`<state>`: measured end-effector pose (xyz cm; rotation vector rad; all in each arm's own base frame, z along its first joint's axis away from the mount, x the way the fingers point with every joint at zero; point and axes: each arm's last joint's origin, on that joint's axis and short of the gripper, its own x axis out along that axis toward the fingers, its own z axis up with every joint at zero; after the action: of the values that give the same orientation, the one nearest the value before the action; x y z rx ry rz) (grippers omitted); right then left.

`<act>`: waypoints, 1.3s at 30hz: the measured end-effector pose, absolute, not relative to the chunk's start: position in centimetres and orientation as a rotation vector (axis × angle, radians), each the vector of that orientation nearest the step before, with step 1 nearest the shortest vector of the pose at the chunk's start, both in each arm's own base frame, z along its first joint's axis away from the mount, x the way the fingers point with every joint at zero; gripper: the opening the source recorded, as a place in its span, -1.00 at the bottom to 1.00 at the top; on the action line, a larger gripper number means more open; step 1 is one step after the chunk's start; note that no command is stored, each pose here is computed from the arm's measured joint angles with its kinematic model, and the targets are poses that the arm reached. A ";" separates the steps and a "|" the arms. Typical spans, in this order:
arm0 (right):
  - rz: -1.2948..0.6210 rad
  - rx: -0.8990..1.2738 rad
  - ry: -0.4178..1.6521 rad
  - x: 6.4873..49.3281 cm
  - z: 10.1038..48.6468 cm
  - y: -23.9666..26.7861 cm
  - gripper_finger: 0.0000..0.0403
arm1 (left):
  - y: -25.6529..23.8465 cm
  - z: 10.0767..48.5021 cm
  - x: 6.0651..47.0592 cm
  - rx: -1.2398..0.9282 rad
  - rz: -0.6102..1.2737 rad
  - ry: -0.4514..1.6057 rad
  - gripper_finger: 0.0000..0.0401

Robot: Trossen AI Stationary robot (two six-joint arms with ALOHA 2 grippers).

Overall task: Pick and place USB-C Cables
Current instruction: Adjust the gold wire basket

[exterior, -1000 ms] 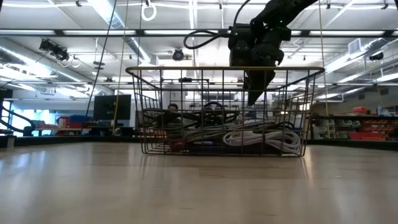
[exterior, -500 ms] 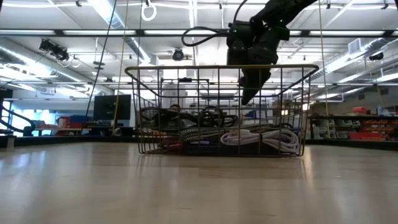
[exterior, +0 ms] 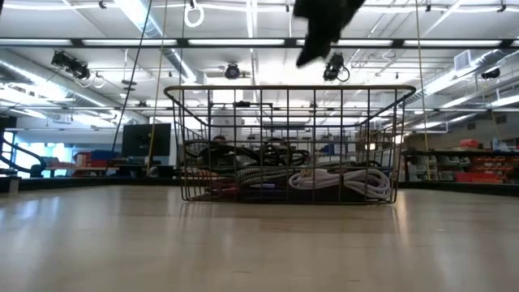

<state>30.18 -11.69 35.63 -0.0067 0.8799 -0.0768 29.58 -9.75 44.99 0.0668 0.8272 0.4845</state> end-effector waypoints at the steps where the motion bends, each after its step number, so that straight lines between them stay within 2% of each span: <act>1: -0.077 -0.019 0.846 29.8 36.9 -11.3 -0.54 | -9.7 45.0 29.6 0.072 0.483 0.828 -0.56; 8: -0.091 -0.062 0.613 24.6 44.5 -8.2 -0.54 | -10.0 45.0 29.5 0.121 0.475 0.824 -0.56; 16: -0.030 -0.148 0.396 15.8 49.2 -3.6 -0.54 | -10.1 45.1 29.6 0.121 0.475 0.815 -0.56; 23: 0.035 -0.153 0.277 9.5 50.5 -1.1 -0.54 | -10.3 45.6 30.4 0.077 0.455 0.727 -0.56; 28: 0.060 -0.093 0.218 6.9 50.9 -0.4 -0.54 | -10.3 45.6 30.4 0.159 0.425 0.753 -0.56; 33: 0.063 -0.037 0.266 5.0 50.2 -0.1 -0.54 | -9.7 45.4 29.0 0.102 0.490 0.815 -0.55; 39: 0.065 -0.010 0.371 5.2 48.3 -0.2 -0.54 | -9.8 44.1 27.8 0.124 0.520 0.840 -0.56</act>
<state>5.25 -0.16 48.31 -0.0101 0.3713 0.0651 27.84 -9.76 44.11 0.1243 0.8400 0.5203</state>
